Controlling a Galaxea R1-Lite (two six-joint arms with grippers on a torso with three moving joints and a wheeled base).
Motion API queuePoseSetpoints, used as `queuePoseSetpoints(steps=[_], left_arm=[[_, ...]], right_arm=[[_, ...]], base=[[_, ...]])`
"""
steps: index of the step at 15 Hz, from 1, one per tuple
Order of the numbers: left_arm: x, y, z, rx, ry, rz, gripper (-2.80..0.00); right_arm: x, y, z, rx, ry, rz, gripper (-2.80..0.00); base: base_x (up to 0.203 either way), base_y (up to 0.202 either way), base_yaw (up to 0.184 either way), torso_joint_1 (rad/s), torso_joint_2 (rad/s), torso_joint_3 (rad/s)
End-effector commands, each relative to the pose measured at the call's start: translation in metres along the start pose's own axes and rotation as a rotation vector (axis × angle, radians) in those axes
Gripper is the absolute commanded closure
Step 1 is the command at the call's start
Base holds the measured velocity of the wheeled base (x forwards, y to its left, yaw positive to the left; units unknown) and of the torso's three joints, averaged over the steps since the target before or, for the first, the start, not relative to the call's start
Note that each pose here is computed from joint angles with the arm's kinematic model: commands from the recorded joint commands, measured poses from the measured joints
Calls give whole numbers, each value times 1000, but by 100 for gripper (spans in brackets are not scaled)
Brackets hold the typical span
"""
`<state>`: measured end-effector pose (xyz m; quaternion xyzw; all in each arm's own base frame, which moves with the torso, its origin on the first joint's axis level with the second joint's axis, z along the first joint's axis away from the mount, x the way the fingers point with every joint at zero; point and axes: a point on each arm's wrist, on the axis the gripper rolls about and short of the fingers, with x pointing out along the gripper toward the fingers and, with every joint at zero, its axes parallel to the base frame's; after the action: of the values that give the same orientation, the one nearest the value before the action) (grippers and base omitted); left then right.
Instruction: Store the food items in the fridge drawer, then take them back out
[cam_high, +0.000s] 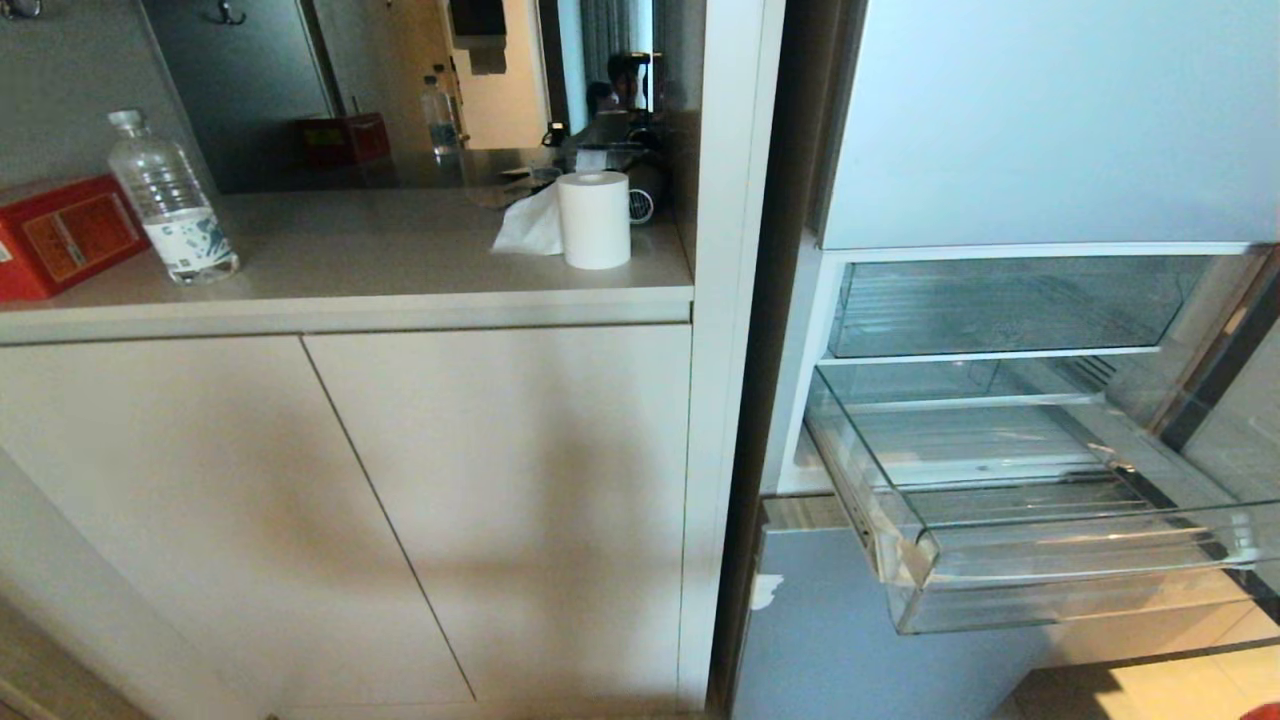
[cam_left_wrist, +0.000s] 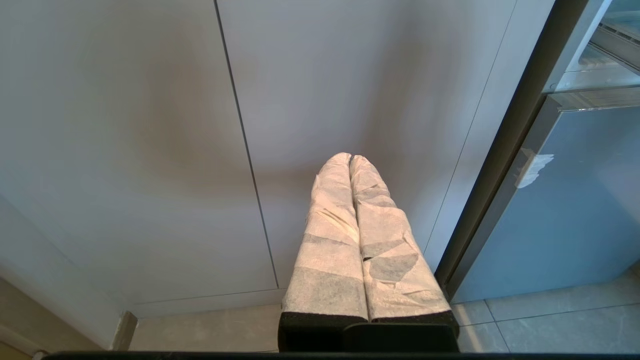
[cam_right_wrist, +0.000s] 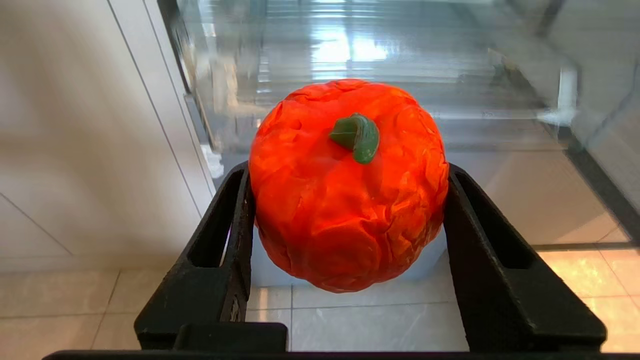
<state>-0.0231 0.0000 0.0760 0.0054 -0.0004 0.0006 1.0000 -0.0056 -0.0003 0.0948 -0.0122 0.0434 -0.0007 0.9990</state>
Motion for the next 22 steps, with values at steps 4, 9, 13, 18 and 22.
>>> queuePoseSetpoints(steps=[4, 9, 13, 18, 22], left_arm=[[0, 0, 0, 0, 1, 0, 0], [0, 0, 0, 0, 1, 0, 0], [0, 0, 0, 0, 1, 0, 0], [0, 0, 0, 0, 1, 0, 0], [0, 0, 0, 0, 1, 0, 0]], right_arm=[[82, 1, 60, 9, 304, 39, 0], [196, 5, 97, 60, 379, 46, 0], [282, 8, 88, 92, 431, 38, 0], [349, 10, 53, 108, 426, 28, 0], [372, 9, 36, 111, 446, 20, 0]], base=[[0, 0, 0, 0, 0, 0], [0, 0, 0, 0, 0, 0], [0, 0, 0, 0, 0, 0], [0, 0, 0, 0, 0, 0], [0, 0, 0, 0, 0, 0]])
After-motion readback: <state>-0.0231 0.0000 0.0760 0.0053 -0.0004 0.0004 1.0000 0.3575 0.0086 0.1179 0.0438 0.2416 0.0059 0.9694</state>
